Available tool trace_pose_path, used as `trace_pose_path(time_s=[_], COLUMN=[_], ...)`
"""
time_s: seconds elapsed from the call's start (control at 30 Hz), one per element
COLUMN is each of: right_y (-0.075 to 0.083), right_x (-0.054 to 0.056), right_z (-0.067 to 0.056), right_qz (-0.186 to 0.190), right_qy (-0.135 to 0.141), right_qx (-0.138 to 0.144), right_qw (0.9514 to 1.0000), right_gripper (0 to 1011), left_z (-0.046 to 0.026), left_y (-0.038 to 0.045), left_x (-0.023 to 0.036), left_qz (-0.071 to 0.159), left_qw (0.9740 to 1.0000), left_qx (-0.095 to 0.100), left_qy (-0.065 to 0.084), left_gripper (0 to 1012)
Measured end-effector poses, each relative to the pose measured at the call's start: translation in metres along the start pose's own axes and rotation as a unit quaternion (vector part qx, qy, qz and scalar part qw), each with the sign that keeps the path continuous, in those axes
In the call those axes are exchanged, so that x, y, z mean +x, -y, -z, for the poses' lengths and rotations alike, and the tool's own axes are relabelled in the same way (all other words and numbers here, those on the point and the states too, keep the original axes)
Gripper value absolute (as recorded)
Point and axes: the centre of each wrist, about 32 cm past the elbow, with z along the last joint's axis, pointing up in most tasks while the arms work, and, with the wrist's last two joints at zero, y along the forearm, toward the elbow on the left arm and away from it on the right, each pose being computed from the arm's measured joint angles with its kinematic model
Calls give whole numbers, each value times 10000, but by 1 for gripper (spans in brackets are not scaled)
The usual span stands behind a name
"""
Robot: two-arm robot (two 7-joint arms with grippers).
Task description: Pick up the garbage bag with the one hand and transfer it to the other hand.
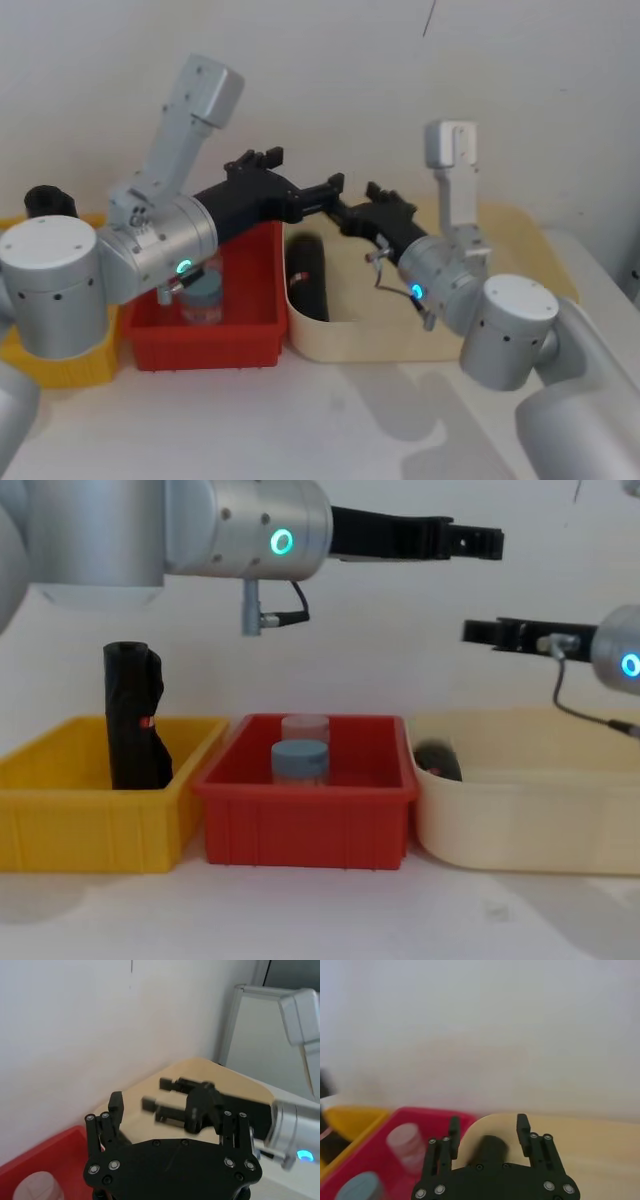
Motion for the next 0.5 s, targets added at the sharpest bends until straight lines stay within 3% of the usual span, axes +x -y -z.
trace_pose_path(time_s=[0.1,0.23,0.37,0.47,0.5], right_y=[-16,-18,-4,16,24], right_x=[80,209,297,351,367], right_z=[-54,-124,-171,-204,-217], right_qz=[205,451,555,567,569], right_qy=[-2,23,90,157,179], right_qx=[48,140,243,323,347], right_qw=[9998,9989,9981,9977,9976], right_gripper=[658,490,397,256,256], left_z=[-42,-97,-152,-164,-164], left_y=[-80,-208,-383,-503,-503], left_x=[7,12,2,-10,-10], left_qz=[-32,-101,-238,-357,-357], left_qw=[10000,9997,9992,9987,9987], left_qx=[-73,-191,-321,-365,-365], left_qy=[41,79,95,77,77], left_gripper=[1001,1001,1001,1001,1001])
